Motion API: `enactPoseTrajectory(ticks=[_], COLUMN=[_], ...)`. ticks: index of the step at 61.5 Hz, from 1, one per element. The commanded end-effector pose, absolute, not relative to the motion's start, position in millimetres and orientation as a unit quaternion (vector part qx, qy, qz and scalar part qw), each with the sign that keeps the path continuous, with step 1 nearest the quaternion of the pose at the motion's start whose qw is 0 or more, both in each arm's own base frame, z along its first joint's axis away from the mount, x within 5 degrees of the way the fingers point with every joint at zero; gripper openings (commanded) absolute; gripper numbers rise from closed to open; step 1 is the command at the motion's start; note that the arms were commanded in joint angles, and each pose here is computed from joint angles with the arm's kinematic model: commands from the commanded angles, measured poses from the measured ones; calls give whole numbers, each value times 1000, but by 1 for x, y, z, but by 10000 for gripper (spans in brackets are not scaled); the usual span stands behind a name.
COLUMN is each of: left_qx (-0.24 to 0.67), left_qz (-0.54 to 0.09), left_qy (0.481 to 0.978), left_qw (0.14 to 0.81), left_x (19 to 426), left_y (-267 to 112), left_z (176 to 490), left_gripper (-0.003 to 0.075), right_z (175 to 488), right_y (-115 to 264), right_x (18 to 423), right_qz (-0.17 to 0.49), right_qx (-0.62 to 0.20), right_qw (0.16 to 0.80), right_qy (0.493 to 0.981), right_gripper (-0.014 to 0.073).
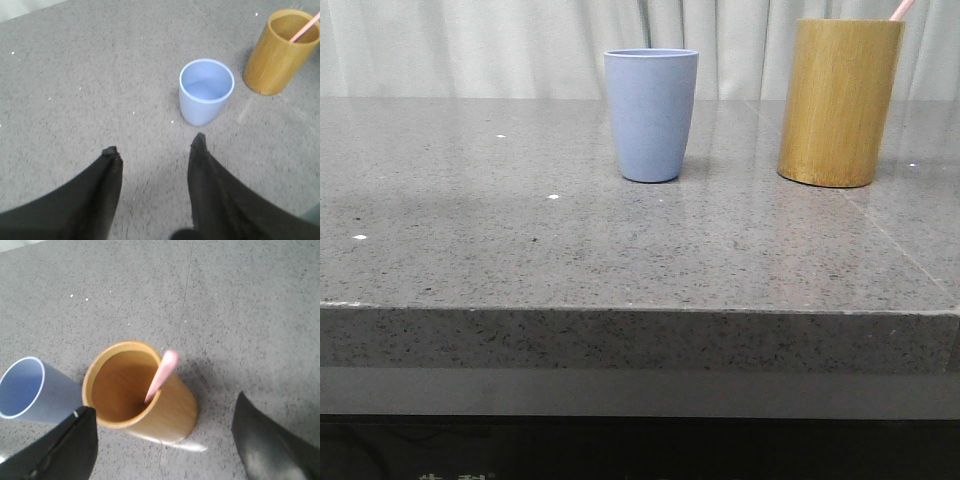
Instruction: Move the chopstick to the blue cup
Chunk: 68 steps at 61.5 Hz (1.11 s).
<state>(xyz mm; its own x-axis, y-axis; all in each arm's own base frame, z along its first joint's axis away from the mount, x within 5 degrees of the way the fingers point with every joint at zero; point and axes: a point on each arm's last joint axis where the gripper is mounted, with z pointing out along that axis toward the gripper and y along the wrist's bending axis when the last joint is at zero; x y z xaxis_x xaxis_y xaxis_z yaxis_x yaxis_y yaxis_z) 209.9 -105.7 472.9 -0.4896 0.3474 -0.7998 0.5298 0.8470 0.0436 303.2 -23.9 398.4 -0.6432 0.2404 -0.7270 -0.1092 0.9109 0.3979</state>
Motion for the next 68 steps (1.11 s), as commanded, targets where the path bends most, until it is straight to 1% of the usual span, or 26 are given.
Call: enactPoseTrajectory(ticks=[1, 11, 19, 23, 28, 35, 42, 47, 51, 56, 62, 68], left_qx=[243, 243, 243, 242, 243, 242, 242, 242, 242, 242, 242, 242], left_qz=[-112, -111, -111, -111, -111, -111, -111, -111, -111, -111, -111, -111], left_qy=[836, 841, 842, 842, 842, 840, 840, 840, 840, 840, 840, 840], left_qw=[478, 470, 469, 469, 469, 473, 473, 472, 472, 472, 472, 472], left_x=[189, 165, 151, 145, 142, 139, 139, 140, 140, 140, 140, 140], left_y=[-94, -83, -76, -74, -72, -71, -71, -71, -71, -71, -71, -71], left_z=[478, 455, 445, 442, 440, 441, 441, 441, 441, 441, 441, 441], left_gripper=[314, 314, 314, 314, 314, 314, 314, 314, 314, 314, 314, 314], right_z=[420, 418, 413, 410, 410, 410, 410, 411, 413, 425, 447, 477], right_y=[-16, -8, -8, -8, -9, -8, -8, -8, -8, -8, -7, -4], right_x=[310, 335, 348, 351, 351, 351, 351, 350, 348, 344, 333, 318], right_qz=[219, 222, 225, 226, 227, 227, 227, 224, 220, 213, 199, 183], right_qx=[19, 4, 5, 4, 4, 3, 1, -2, -8, -17, -35, -61], right_qw=[463, 468, 461, 456, 456, 454, 451, 450, 450, 463, 485, 510], right_qy=[859, 856, 858, 861, 861, 861, 863, 864, 865, 860, 851, 838], right_gripper=[561, 492, 452, 410, 318, 149, 27, -36, -63, -63, -63, -63])
